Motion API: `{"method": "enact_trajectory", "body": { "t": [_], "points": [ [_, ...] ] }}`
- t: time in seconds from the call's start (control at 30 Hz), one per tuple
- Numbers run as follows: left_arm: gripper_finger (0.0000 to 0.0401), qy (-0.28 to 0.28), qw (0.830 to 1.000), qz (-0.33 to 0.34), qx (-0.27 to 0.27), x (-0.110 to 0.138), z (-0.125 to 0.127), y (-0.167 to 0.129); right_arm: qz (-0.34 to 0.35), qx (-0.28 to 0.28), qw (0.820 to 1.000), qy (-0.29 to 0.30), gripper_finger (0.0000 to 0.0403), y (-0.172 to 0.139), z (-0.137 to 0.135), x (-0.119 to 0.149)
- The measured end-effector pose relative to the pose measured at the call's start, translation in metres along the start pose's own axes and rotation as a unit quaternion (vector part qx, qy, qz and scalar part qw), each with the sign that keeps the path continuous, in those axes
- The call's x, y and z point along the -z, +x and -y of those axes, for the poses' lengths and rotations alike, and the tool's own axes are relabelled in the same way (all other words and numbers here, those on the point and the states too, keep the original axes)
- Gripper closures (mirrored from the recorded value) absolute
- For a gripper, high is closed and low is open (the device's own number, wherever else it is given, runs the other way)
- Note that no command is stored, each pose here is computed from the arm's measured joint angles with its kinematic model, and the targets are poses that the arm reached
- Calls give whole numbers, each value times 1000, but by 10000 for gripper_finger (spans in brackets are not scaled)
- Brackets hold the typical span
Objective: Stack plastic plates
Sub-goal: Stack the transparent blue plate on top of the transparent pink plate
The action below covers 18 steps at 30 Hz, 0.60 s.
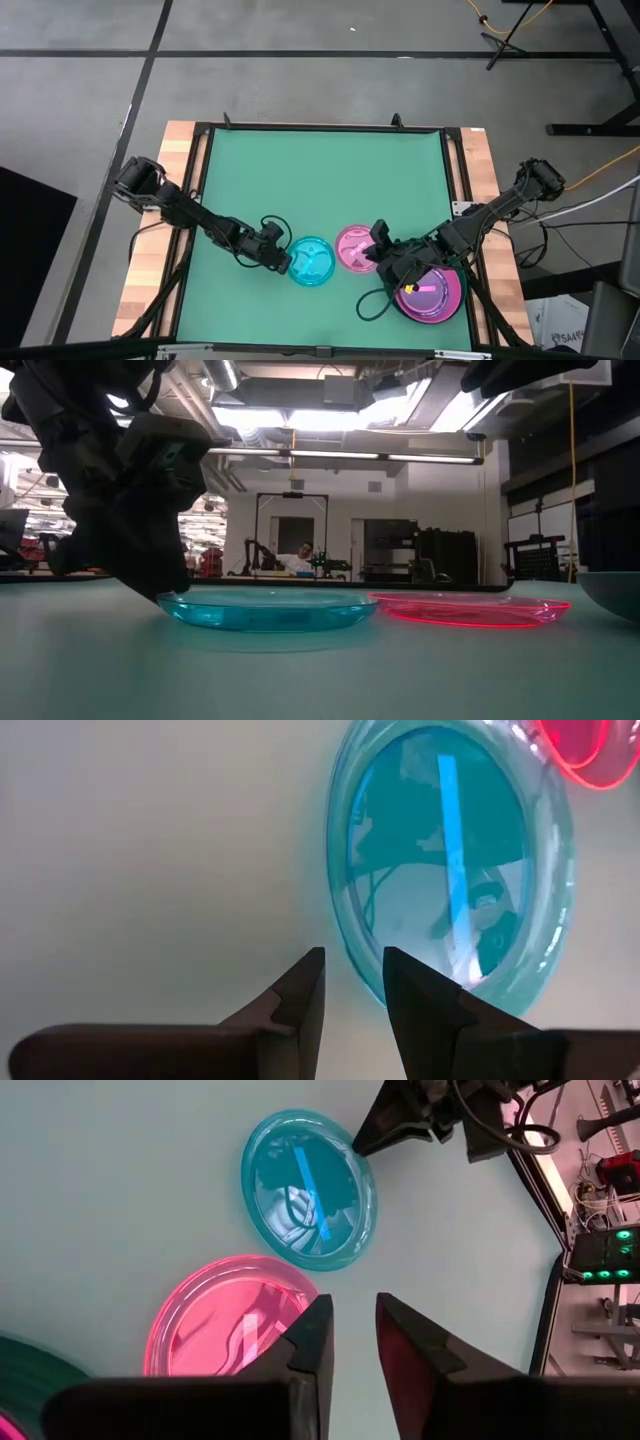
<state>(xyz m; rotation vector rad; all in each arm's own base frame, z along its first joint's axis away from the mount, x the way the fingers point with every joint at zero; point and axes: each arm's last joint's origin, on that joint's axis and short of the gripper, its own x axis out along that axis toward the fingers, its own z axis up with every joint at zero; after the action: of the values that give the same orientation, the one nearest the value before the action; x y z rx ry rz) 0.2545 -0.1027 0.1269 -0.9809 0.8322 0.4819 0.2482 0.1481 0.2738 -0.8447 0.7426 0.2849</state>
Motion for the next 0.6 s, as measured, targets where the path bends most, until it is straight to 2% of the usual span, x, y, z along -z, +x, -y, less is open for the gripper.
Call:
{"method": "enact_trajectory", "body": {
  "t": [0.43, 0.6],
  "points": [
    [305, -23, 1000, 4, 3, 2, 0, 10, 0, 0, 1000, 0, 331, 0, 0, 0],
    [328, -23, 1000, 4, 1, 2, -1, 10, 0, 0, 1000, 1, 331, 0, 0, 0]
  ]
}}
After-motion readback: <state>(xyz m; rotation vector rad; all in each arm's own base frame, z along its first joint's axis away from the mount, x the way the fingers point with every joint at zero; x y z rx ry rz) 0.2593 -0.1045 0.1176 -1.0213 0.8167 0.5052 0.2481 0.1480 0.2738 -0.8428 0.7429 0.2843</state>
